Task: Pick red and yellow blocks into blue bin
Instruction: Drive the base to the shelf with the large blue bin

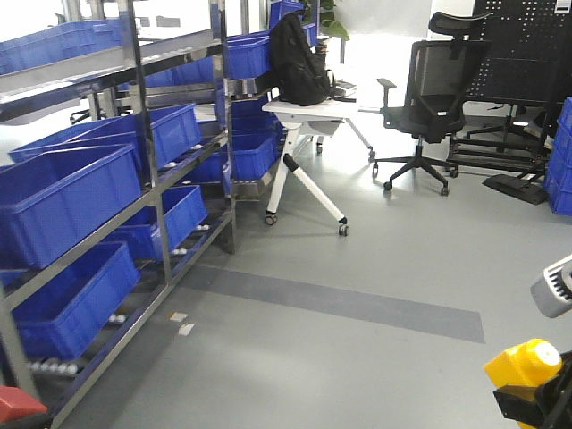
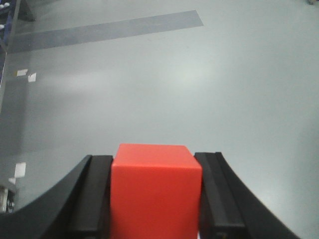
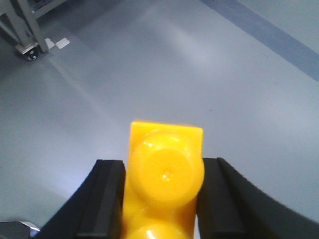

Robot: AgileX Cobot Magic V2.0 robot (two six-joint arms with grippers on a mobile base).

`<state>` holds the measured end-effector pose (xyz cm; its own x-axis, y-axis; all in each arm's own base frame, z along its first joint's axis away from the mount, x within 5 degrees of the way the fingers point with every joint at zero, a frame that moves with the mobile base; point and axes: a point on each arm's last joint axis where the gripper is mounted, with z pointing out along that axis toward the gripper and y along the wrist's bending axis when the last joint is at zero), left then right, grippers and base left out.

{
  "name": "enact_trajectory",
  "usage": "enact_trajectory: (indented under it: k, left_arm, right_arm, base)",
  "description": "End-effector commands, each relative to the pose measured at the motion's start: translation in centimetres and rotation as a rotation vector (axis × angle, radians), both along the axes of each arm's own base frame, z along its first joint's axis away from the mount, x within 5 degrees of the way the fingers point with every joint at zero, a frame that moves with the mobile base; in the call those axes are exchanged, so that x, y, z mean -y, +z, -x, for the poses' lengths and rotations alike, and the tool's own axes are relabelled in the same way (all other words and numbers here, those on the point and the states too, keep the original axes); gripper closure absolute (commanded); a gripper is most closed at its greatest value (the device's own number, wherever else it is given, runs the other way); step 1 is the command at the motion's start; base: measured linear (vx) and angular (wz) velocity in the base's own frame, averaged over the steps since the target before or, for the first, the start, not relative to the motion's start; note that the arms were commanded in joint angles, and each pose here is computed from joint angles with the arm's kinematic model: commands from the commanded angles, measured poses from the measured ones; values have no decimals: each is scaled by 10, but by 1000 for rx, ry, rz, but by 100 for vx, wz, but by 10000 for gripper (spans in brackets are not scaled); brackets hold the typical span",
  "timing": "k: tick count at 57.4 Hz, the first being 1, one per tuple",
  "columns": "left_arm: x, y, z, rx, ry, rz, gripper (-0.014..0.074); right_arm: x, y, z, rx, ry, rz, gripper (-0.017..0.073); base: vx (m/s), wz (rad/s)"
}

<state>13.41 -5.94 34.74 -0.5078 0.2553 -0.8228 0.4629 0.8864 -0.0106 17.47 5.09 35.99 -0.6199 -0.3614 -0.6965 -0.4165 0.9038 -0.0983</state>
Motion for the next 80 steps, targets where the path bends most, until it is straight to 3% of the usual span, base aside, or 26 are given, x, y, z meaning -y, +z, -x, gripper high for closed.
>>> enact_trajectory:
  k: [1, 43, 80]
  left_arm:
    - [1, 16, -1, 94, 9, 57, 393]
    - [1, 16, -1, 95, 9, 57, 393]
    - [1, 16, -1, 95, 9, 57, 393]
  right_arm:
    - [0, 15, -1, 102, 0, -23, 312]
    - [0, 15, -1, 102, 0, -23, 312]
    - [0, 15, -1, 102, 0, -23, 312]
  base:
    - [40, -9]
    - [39, 7]
    - [26, 61]
